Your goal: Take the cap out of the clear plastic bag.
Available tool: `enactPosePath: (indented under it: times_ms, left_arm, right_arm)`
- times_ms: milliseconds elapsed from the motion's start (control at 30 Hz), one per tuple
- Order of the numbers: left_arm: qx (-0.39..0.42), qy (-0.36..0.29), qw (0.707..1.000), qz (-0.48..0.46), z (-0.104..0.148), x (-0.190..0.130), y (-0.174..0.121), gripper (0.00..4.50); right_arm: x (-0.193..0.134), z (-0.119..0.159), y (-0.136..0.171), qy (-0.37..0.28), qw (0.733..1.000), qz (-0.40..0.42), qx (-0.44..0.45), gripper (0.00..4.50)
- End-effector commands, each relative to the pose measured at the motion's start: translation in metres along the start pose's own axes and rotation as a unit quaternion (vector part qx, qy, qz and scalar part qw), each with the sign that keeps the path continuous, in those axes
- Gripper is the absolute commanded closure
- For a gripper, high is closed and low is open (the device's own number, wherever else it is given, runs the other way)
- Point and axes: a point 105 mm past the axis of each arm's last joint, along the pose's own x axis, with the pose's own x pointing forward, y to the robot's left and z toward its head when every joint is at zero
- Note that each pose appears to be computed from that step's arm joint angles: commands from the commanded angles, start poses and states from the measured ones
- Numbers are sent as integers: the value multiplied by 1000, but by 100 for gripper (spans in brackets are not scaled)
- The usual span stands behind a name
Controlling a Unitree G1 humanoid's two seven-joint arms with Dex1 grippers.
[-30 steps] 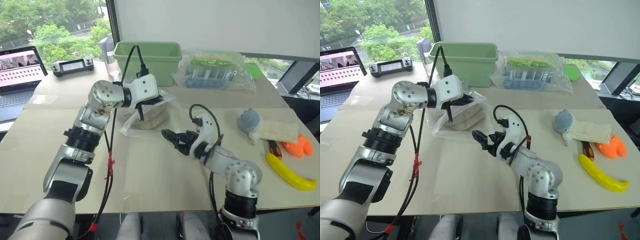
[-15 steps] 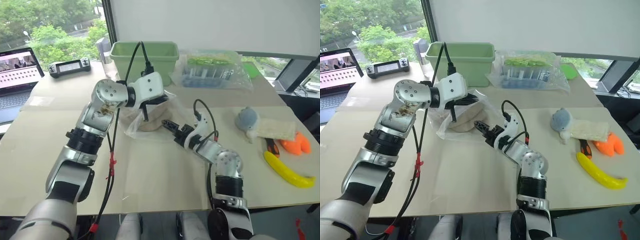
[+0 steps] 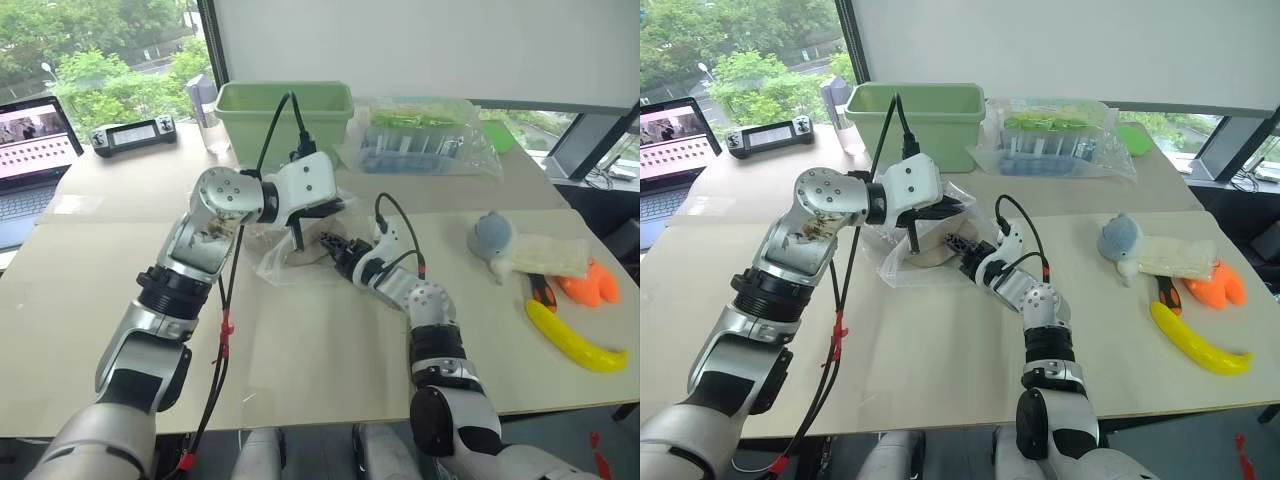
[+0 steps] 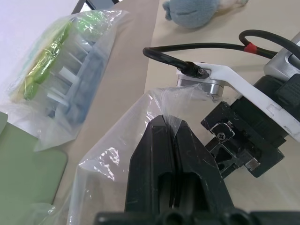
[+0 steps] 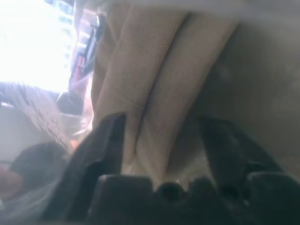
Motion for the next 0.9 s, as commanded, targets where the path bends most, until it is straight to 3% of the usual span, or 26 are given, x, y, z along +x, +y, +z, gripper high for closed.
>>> enactPosePath:
  times_ms: [33,167,333,667,900]
  left_arm:
    - [17,-18,1000,5,13,0,0,450]
    - [15,-17,1000,-1,10,2,-5,450]
    - [10,-16,1000,-8,6,6,-12,450]
    - [-3,-28,999,-21,4,18,-28,450]
    - [-7,-32,999,-27,2,23,-34,450]
  right_arm:
    - [7,2,29,-12,999,35,6,318]
    - [-2,9,24,-23,1000,-6,-4,447]
    - [-40,13,23,-24,999,-41,-17,447]
    - [-134,-16,49,81,997,17,-9,447]
    - [-181,-25,42,91,994,11,-53,447]
